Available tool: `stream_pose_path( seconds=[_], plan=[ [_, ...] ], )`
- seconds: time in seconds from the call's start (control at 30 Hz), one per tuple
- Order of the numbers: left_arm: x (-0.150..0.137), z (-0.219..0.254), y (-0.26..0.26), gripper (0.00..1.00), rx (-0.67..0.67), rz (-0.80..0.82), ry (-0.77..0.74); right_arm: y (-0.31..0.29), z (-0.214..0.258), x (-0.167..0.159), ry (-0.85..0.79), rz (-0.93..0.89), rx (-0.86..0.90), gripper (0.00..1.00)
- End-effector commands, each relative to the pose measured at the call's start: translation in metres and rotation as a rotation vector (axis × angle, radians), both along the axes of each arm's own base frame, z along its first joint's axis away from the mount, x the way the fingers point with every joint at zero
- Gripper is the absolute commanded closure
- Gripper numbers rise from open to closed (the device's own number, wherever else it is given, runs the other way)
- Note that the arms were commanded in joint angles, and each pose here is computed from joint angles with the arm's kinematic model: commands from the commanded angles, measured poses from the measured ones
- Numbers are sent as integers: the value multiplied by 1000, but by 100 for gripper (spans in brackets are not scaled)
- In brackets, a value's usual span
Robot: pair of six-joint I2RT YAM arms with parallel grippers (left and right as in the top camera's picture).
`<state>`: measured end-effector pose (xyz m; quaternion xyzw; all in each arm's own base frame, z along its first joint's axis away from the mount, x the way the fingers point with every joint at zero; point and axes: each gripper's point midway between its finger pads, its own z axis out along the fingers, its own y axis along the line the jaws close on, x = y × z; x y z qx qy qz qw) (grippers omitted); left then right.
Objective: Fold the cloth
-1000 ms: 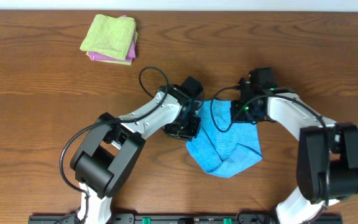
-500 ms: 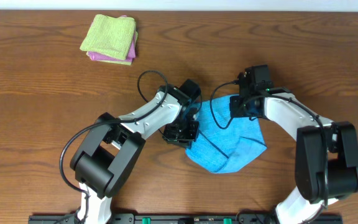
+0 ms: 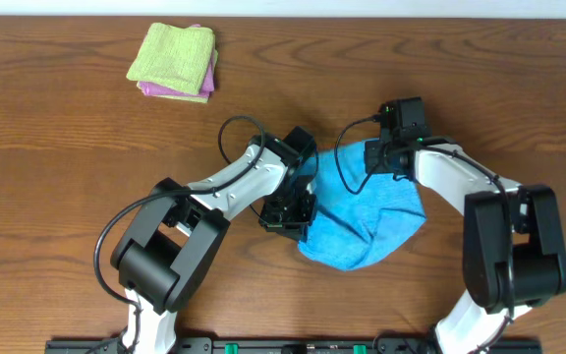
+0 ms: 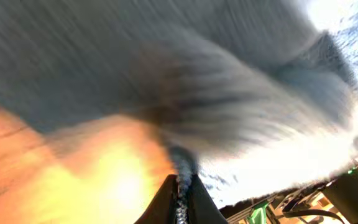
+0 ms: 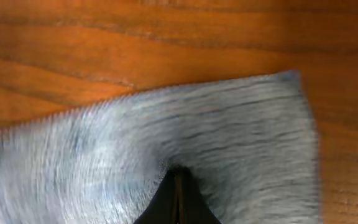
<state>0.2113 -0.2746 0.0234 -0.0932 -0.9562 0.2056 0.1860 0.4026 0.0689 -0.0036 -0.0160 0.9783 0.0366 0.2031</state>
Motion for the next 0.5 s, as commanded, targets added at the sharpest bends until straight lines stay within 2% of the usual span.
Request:
stream_pose_path(
  seconds=[0.0, 0.07, 0.17, 0.23, 0.47],
  plan=[
    [2, 13, -4, 92, -36, -6, -21, -19, -37, -18, 93, -58, -93, 98],
    [2, 13, -4, 86, -35, -6, -19, -20, -36, -15, 78, -61, -97, 98],
    [1, 13, -3, 85, -32, -6, -16, -20, -34, -10, 56, -67, -95, 98],
    [1, 13, -3, 81, -29, -6, -13, -23, -34, -9, 51, -84, -105, 99],
    [-4, 14, 1, 84, -12, -6, 10, -35, -28, 2, -2, -128, -165, 99]
  ],
)
